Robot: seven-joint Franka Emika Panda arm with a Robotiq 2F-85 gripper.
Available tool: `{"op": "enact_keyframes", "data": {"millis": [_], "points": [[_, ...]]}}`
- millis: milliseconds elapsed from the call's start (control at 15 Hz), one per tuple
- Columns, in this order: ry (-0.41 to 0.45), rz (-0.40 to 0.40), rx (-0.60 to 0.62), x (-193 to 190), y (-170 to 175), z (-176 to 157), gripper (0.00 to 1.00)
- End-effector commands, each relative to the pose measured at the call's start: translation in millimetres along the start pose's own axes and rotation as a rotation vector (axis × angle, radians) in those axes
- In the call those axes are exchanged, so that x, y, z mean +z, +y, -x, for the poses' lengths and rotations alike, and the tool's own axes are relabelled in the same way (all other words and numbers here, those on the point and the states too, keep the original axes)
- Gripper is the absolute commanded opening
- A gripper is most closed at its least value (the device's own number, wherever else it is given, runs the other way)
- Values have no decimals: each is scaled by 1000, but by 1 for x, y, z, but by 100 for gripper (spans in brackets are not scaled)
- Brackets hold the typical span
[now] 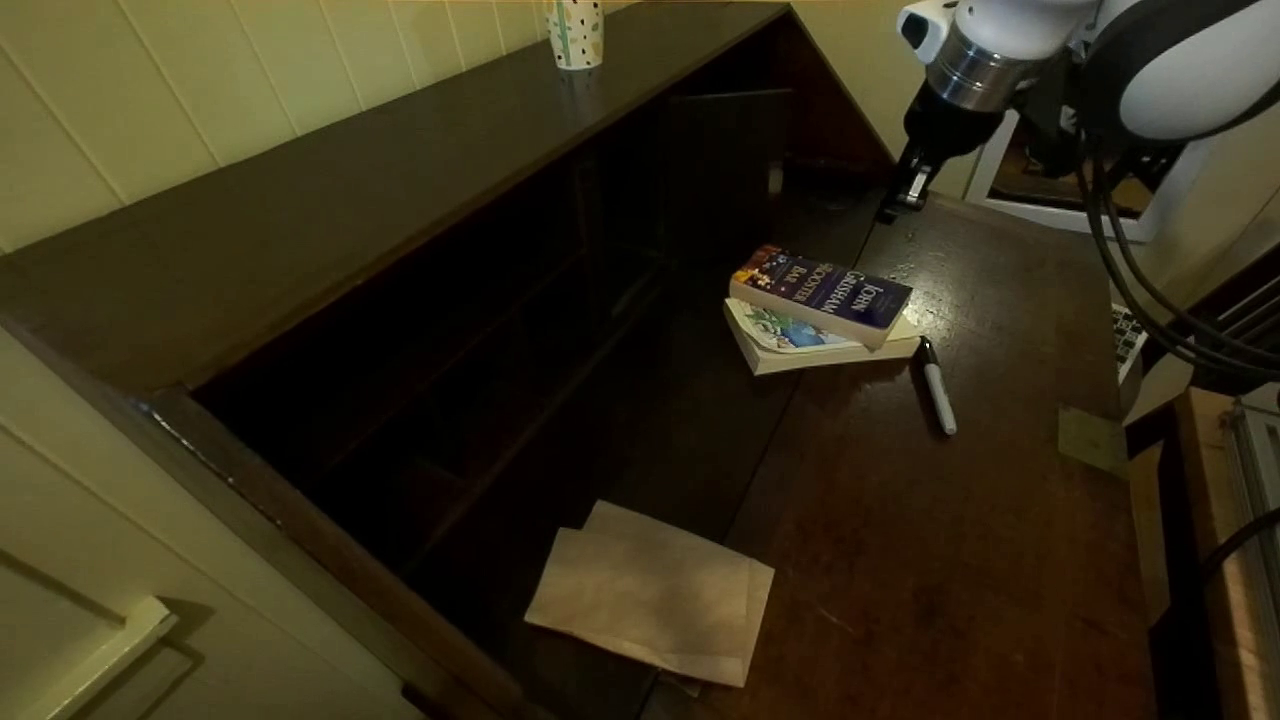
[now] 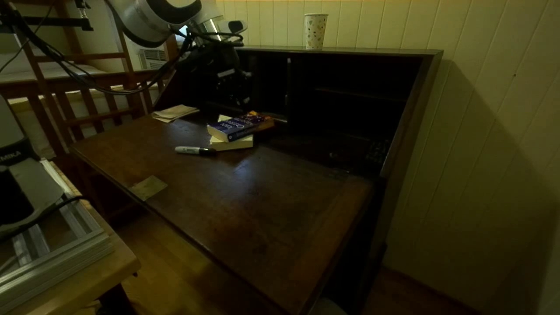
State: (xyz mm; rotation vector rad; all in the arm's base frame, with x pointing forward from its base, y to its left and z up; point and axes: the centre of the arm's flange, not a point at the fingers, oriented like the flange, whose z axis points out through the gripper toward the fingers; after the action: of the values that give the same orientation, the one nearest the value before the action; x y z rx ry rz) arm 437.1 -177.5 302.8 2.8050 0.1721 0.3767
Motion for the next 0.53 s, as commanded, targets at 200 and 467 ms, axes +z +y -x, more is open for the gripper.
{"op": "enact_keyframes", "data": {"millis": [200, 467], "points": [[123, -103, 188, 32, 3, 12, 0], [168, -152, 274, 47, -9, 16, 0]]}}
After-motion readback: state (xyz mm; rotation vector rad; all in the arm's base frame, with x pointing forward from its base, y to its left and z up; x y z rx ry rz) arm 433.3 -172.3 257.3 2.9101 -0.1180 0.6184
